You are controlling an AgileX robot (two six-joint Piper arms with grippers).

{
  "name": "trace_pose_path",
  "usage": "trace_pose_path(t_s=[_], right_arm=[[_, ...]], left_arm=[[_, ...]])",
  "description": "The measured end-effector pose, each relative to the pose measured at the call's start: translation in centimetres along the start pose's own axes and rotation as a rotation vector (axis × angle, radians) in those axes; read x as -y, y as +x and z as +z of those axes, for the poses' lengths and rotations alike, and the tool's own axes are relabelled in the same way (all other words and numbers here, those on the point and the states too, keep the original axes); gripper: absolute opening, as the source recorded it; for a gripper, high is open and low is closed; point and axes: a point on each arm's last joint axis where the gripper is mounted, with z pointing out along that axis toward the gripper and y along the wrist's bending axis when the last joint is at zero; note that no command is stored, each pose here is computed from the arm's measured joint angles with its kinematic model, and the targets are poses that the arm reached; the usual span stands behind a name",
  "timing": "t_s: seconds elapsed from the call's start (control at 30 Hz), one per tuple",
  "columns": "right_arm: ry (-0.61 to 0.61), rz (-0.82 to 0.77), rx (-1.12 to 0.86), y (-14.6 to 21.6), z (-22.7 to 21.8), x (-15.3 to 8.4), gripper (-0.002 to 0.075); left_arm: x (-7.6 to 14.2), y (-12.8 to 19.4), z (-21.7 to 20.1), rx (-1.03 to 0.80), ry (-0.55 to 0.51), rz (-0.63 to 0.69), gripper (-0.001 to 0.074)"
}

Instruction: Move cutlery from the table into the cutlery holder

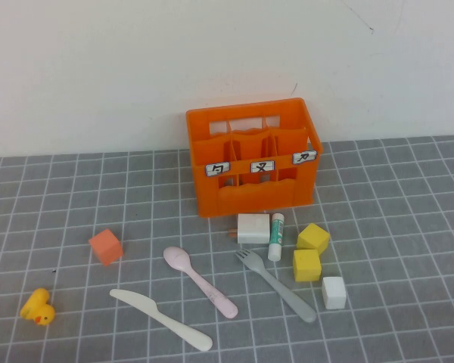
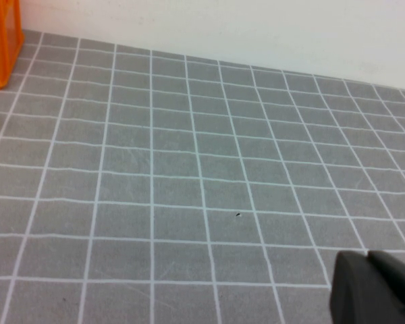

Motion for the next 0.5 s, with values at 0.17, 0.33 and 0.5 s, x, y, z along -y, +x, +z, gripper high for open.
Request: trace_pose_path(t_s=[0.17, 0.33, 0.5], right_arm=[[0.000, 0.000, 0.000, 0.0, 0.0, 0.0, -0.0003], [0.006, -0.004, 0.033, -0.1, 0.1, 0.0, -0.0003], [0.025, -0.005, 0.159, -1.2, 0.0, 0.2, -0.0003]], left_arm=[[0.0, 0.0, 0.0, 0.000, -0.001, 0.002, -0.0001], [0.0, -0.1, 0.0, 0.007, -0.001, 0.003, -0.0001], [0.0, -0.5, 0.1, 0.080, -0.001, 0.005, -0.0001]])
